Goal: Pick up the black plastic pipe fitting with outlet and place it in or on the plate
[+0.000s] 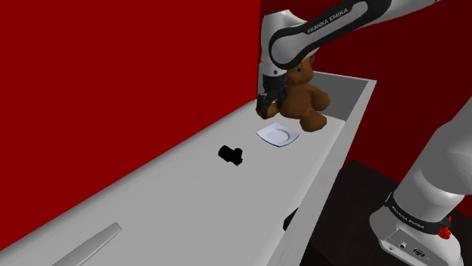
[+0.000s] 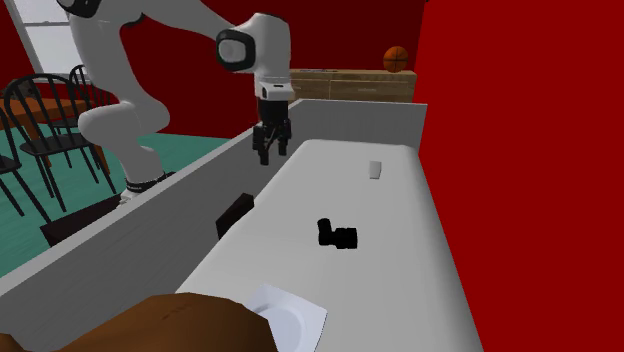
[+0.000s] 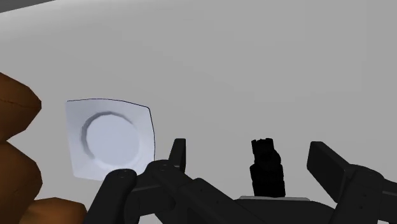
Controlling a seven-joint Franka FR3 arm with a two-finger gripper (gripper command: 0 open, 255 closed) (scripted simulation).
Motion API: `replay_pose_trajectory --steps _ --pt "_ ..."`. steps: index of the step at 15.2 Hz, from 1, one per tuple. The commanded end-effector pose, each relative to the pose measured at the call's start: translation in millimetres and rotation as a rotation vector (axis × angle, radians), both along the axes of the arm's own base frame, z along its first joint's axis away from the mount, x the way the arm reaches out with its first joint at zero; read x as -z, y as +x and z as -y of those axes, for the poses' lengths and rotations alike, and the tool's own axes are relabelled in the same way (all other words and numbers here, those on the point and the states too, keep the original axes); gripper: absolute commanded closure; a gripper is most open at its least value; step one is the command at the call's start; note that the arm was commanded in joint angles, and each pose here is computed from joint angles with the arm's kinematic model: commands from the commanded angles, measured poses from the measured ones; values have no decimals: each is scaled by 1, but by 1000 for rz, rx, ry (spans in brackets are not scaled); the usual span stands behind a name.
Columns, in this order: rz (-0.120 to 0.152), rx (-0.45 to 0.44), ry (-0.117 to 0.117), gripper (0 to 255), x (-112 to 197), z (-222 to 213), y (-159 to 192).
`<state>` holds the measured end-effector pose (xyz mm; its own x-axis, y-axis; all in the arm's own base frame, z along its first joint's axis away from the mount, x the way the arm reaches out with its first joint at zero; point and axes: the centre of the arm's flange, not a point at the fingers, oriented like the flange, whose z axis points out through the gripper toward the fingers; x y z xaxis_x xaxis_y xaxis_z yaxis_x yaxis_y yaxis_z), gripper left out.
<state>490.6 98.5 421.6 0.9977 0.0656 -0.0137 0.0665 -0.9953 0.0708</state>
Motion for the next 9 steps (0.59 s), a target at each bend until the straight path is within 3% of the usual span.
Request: replay_pose_trajectory --steps 1,9 --pt "-4 -9 0 0 19 -11 17" --pt "-23 -46 -2 0 97 -45 81"
